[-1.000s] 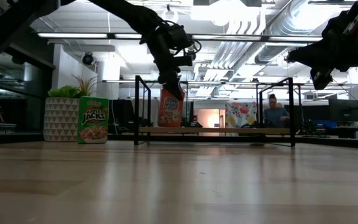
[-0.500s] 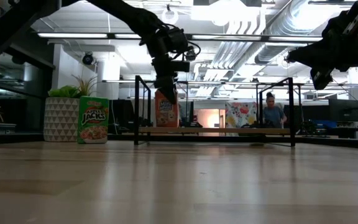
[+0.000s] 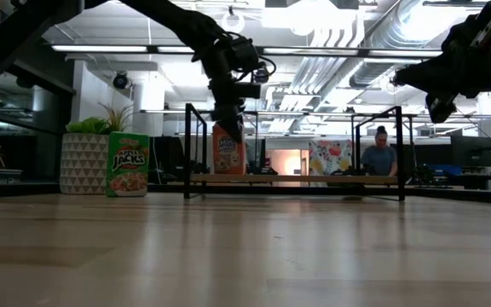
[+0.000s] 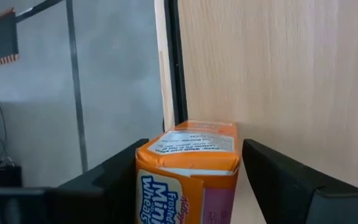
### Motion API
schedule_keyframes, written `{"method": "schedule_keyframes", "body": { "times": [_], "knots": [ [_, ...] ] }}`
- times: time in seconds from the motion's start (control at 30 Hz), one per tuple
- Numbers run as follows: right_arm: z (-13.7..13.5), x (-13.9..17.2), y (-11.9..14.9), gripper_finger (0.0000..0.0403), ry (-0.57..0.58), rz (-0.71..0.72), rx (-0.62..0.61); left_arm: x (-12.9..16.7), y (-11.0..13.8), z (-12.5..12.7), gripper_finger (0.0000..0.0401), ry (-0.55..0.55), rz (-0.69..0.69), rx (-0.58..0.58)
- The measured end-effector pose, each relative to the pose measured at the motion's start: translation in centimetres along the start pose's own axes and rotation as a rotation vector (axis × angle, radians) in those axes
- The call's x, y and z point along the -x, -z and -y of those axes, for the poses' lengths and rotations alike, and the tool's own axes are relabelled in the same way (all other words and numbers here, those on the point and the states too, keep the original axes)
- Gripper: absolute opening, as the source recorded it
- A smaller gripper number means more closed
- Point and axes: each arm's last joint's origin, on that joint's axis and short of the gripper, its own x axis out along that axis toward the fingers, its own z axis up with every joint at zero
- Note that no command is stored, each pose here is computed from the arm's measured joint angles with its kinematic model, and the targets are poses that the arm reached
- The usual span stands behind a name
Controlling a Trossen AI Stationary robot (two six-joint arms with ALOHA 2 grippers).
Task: Stack cereal on shelf
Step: Put the top orange cereal box on the shelf
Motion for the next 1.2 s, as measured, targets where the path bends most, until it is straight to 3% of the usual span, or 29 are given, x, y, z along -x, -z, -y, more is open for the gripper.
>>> {"method": "schedule_keyframes", "body": {
  "times": [0.47, 0.87, 1.2],
  "knots": [
    [0.0, 0.0, 0.0, 0.0, 0.0, 0.0, 0.0, -0.1, 0.5, -0.8, 0.025, -0.052, -0.029, -0.169],
    [0.0, 0.0, 0.0, 0.0, 0.0, 0.0, 0.0, -0.1, 1.2, -1.1, 0.0249, -0.035, -0.053, -0.169],
    [0.0, 0.0, 0.0, 0.0, 0.0, 0.0, 0.0, -0.1, 1.3, -1.2, 0.0181, -0.044, -0.066, -0.182]
  ]
}}
